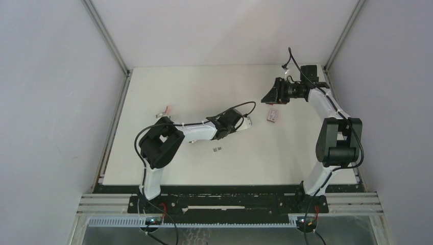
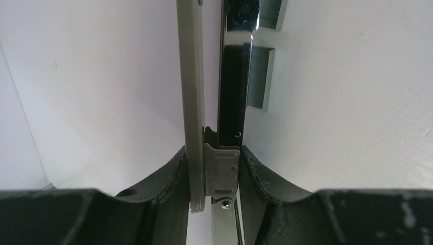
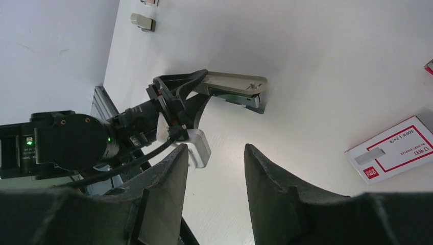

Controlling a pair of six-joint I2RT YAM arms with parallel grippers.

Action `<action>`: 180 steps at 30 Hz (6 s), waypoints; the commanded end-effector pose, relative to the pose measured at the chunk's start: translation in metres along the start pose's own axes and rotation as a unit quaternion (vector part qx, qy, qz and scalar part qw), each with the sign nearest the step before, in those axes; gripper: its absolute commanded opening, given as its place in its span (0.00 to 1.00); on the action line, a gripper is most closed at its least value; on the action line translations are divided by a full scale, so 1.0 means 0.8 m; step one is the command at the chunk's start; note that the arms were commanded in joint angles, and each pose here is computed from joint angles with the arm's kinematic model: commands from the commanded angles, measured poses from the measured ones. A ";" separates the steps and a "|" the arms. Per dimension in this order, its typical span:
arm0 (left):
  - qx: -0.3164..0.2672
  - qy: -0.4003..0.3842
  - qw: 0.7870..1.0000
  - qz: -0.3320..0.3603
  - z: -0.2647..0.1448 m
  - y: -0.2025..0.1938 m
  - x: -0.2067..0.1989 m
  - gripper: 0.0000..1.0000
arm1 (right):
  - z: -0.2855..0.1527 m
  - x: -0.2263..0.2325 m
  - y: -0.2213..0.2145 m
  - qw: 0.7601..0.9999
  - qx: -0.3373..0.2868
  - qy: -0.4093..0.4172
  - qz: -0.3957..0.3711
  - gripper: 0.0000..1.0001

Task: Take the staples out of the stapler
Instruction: Unload the staple at the center of the board, then adjust the stapler at the center of the board.

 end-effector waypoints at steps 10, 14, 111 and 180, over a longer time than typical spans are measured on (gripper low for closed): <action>-0.050 -0.008 0.996 -0.068 -0.024 0.032 0.037 0.00 | -0.011 0.017 0.016 0.999 -0.026 0.016 -0.024 0.44; -0.038 -0.076 0.992 -0.095 -0.024 0.026 0.033 0.00 | -0.010 0.019 0.015 0.999 -0.025 0.023 -0.024 0.44; -0.185 -0.514 0.659 -0.517 -0.078 0.022 0.140 0.00 | 0.178 0.235 -0.056 0.933 0.160 0.164 -0.277 1.00; -0.158 -0.627 0.609 -0.459 -0.116 0.028 0.089 0.05 | 0.197 0.067 0.051 0.964 0.034 0.265 -0.010 0.73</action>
Point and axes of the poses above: each gripper's point midway between its finger pads, its own z axis out along the fingers, its own x axis along the line the jaws close on, y = z × x, the point moved 3 cm from there along -z, back along the fingers, and after that the axes turned 12 degrees about -z, right-handed, at the moved point
